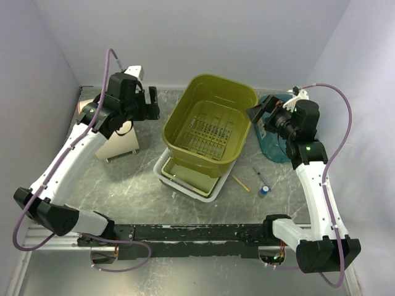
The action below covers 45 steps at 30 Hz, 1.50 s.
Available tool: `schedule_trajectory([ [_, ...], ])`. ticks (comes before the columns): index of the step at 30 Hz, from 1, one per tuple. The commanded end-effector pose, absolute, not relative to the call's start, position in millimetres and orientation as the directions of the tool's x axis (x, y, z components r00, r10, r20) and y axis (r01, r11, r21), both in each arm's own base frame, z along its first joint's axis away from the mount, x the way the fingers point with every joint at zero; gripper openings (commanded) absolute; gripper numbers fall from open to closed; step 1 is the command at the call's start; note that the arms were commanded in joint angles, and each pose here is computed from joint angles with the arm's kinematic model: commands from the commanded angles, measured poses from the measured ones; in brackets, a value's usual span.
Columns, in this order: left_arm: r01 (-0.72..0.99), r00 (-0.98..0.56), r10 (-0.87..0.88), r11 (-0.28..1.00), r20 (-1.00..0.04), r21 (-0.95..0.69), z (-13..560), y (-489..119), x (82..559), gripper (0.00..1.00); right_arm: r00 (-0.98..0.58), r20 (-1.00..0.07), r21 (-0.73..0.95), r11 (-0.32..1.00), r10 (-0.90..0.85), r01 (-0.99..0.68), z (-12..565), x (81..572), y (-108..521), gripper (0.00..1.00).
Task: Turn the large container upside down
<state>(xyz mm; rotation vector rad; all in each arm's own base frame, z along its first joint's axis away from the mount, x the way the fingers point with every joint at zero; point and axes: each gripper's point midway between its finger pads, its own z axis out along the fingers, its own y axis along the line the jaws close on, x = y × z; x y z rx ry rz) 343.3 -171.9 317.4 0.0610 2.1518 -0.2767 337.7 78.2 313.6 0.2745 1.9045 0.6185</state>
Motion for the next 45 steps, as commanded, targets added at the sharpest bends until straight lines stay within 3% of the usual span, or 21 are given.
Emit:
schedule_trajectory([
  [1, 0.134, -0.592, -0.112, 0.963, -0.798, -0.234, 294, -163, 369, 0.97, -0.371, -0.811, 0.531, 0.835, 0.452, -0.144, 333, 338, 81, 1.0],
  [10, 0.101, -0.677, -0.144, 0.953, -0.722, -0.285, 222, -163, 396, 0.98, -0.37, -0.819, 0.508, 0.854, 0.44, -0.109, 326, 333, 74, 1.0],
  [18, -0.147, -0.647, -0.304, 0.949, -0.699, -0.277, 192, -69, 414, 0.99, -0.378, -0.827, 0.496, 0.857, 0.417, -0.139, 328, 338, 78, 1.0],
  [23, -0.187, -0.637, -0.339, 0.939, -0.692, -0.289, 195, -34, 427, 0.99, -0.392, -0.823, 0.499, 0.853, 0.411, -0.154, 326, 345, 81, 1.0],
  [28, -0.006, -0.617, -0.286, 0.934, -0.734, -0.358, 237, -68, 432, 0.99, -0.378, -0.83, 0.493, 0.856, 0.41, -0.155, 330, 345, 80, 1.0],
  [36, 0.349, -0.521, -0.141, 0.865, -0.842, -0.361, 329, -178, 408, 0.99, -0.373, -0.83, 0.494, 0.857, 0.414, -0.148, 328, 346, 79, 1.0],
  [45, 0.539, -0.575, 0.031, 0.766, -0.817, -0.35, 300, -253, 393, 1.0, -0.375, -0.827, 0.498, 0.855, 0.419, -0.143, 329, 340, 79, 1.0],
])
